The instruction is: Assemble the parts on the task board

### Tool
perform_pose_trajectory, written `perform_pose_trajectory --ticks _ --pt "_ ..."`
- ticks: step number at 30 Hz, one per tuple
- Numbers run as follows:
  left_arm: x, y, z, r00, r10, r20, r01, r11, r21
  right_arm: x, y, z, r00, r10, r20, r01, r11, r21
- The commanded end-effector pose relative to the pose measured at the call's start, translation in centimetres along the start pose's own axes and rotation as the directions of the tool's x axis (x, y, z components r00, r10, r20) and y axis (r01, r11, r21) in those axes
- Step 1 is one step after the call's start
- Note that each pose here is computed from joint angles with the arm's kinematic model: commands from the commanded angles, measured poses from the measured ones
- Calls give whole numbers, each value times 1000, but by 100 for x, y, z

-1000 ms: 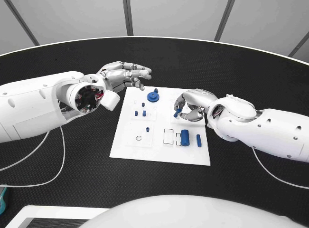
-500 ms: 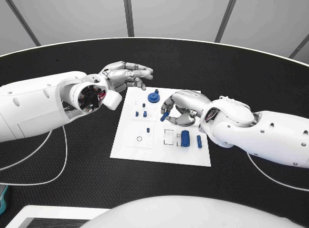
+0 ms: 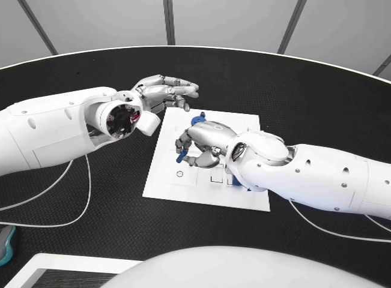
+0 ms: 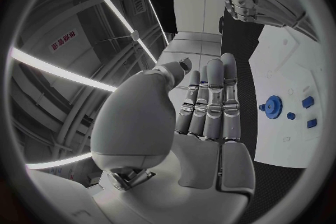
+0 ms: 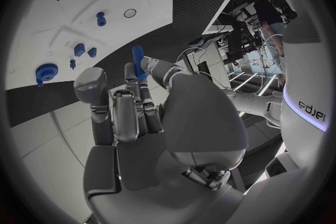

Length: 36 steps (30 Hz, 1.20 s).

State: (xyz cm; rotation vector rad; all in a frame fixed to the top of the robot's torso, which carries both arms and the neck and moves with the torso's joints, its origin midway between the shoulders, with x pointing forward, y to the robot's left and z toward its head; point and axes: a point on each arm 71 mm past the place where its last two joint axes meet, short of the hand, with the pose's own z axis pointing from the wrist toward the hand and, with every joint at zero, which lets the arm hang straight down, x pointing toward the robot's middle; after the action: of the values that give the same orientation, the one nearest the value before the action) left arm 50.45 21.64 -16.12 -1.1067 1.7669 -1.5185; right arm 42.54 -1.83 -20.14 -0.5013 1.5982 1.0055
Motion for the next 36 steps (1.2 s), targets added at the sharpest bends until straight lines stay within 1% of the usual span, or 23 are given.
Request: perform_pose_trajectory --ticks 1,8,16,21,27,36 --pt "4 -1 7 1000 0 0 0 1000 1 69 22 48 1000 7 -13 -7 1000 -4" --pt "13 -2 16 1000 0 -2 0 1000 2 235 11 121 999 10 -51 -9 1000 4" --pt "15 -3 18 1000 0 -1 0 1000 3 341 -71 137 996 4 -90 -1 999 33" --pt "21 -4 19 1000 0 -2 0 1000 4 370 -125 136 995 -2 -104 7 999 53" --pt "17 -4 20 1000 1 -1 -1 1000 3 397 -151 129 991 -6 -133 14 998 63" --pt "20 -4 24 1000 1 -3 -1 1000 3 404 -123 142 991 -5 -135 13 998 56"
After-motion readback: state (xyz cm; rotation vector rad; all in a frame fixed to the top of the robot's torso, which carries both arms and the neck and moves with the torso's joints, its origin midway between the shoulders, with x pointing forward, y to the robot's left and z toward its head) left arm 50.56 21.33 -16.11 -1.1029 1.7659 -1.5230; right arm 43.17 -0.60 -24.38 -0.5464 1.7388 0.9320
